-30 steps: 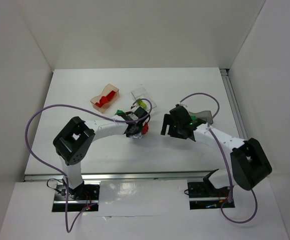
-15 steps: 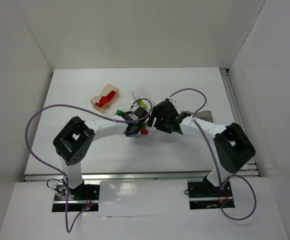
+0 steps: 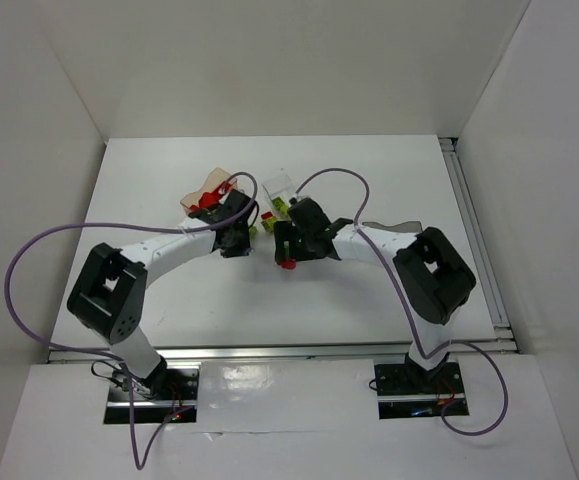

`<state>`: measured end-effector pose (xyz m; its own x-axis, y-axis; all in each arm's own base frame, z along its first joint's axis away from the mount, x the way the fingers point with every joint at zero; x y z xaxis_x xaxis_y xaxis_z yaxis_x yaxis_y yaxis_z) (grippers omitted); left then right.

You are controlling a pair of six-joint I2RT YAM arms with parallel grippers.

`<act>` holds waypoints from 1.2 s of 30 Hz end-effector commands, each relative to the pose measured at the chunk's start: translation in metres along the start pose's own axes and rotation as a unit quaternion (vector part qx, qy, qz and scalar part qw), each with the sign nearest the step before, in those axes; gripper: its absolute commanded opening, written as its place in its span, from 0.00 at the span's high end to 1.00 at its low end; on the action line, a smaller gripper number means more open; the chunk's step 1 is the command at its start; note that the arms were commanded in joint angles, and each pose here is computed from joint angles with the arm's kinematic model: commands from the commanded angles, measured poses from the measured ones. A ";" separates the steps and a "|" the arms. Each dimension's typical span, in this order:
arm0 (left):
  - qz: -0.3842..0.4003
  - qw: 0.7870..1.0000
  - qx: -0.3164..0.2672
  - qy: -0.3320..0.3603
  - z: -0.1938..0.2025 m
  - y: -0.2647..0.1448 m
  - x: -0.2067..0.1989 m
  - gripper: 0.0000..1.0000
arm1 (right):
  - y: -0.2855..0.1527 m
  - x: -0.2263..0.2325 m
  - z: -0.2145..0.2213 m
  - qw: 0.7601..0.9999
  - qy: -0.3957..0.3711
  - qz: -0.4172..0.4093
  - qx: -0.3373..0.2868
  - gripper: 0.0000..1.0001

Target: Sort the legos into containers by color

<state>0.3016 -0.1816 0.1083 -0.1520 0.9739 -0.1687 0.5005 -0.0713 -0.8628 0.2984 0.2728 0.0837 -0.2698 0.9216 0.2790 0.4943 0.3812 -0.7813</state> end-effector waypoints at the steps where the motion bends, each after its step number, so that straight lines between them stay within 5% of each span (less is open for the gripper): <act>1: 0.023 1.000 0.015 -0.008 0.004 -0.012 -0.001 0.84 | 0.003 0.023 -0.005 0.996 -0.050 -0.069 0.001 0.16; 4: 0.024 1.000 0.014 -0.014 -0.004 -0.017 0.002 0.78 | -0.002 0.043 0.008 0.990 -0.056 -0.124 0.027 0.17; 7: 0.020 0.999 0.018 -0.018 -0.003 -0.019 0.002 0.60 | -0.017 0.046 0.006 0.992 -0.055 -0.116 0.013 0.17; 11: 0.054 0.998 0.027 -0.014 0.000 -0.021 -0.010 0.36 | -0.048 0.027 -0.001 0.996 -0.045 -0.065 -0.029 0.16; 19: 0.107 0.992 0.048 0.035 0.023 -0.016 -0.061 0.07 | -0.105 -0.058 -0.002 0.987 0.075 0.094 -0.111 0.14; 21: 0.092 0.994 0.052 0.023 0.030 -0.007 -0.070 0.06 | -0.115 -0.073 -0.002 0.981 0.106 0.100 -0.132 0.14; 25: 0.039 0.998 0.041 -0.024 0.035 0.005 -0.082 0.20 | -0.125 -0.085 -0.005 0.975 0.130 0.102 -0.147 0.14; 33: -0.008 0.998 0.022 -0.062 0.028 0.027 -0.086 0.21 | -0.124 -0.081 -0.005 0.979 0.119 0.088 -0.139 0.14; 36: -0.019 0.997 0.017 -0.066 0.025 0.032 -0.087 0.29 | -0.118 -0.081 -0.004 0.980 0.119 0.086 -0.131 0.14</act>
<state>0.3002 -0.2741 0.0809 -0.2331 0.9498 -0.2085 0.4405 -0.0880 -0.8934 0.2637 0.1526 0.1563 0.0232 0.9536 0.3001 0.7225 0.1915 -0.6644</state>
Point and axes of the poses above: each gripper's point midway between its finger pads, its own y axis out along the fingers, its own x axis along the line the jaws close on, z = x × y, the point moved 5 cm from there along -y, back along the fingers, and after that the axes turned 3 degrees about -y, right-handed, at the moved point
